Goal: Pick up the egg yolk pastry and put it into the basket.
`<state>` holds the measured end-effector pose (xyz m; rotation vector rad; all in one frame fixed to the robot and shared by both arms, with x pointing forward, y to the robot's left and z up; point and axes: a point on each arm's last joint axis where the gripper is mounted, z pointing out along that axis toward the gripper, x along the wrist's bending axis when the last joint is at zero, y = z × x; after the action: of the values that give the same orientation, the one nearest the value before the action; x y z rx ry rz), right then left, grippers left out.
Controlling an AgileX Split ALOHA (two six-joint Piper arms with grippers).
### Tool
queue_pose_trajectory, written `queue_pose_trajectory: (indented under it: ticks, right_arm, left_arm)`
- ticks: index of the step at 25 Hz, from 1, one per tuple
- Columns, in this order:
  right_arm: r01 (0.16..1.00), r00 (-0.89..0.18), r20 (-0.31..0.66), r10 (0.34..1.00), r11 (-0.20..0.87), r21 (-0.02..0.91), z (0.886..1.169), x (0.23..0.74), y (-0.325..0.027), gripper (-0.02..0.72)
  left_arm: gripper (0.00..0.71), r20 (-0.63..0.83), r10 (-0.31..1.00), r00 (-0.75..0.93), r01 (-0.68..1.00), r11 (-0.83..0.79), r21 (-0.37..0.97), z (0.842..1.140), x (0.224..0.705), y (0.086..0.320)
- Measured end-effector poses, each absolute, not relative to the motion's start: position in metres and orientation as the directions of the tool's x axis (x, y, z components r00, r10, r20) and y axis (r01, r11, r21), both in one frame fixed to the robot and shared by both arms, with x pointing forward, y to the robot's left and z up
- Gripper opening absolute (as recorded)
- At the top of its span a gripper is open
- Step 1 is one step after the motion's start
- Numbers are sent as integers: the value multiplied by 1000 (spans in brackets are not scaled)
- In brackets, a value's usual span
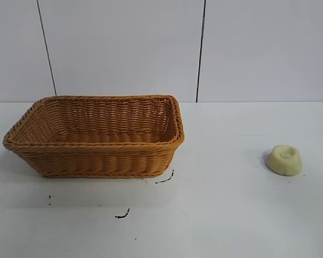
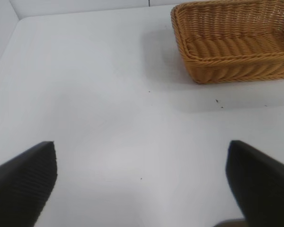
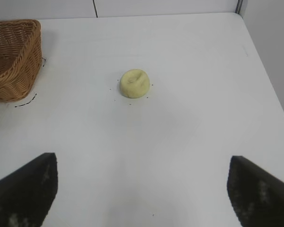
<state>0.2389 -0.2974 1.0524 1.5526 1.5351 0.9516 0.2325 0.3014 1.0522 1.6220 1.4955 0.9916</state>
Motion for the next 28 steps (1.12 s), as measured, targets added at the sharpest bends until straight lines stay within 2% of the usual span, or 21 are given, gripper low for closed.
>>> queue_pose_trajectory:
  ticks: [9,12,22,28]
  right_arm:
    - [447,8,5,1000,-8,894,1053,239,-297,696]
    - [457,13,-2,1000,-4,890,1063,243,-298,696]
    - [706,9,16,1000,-17,708,1103,327,-299,696]
    - [825,13,18,1000,-21,565,1106,405,-300,696]
  left_arm:
    - [697,72,997,37,454,-81,887,1052,232,301]
    - [697,72,997,37,454,-81,887,1052,232,301]
    - [697,72,997,37,454,-81,887,1052,232,301]
    - [697,72,997,37,454,-81,887,1052,232,301]
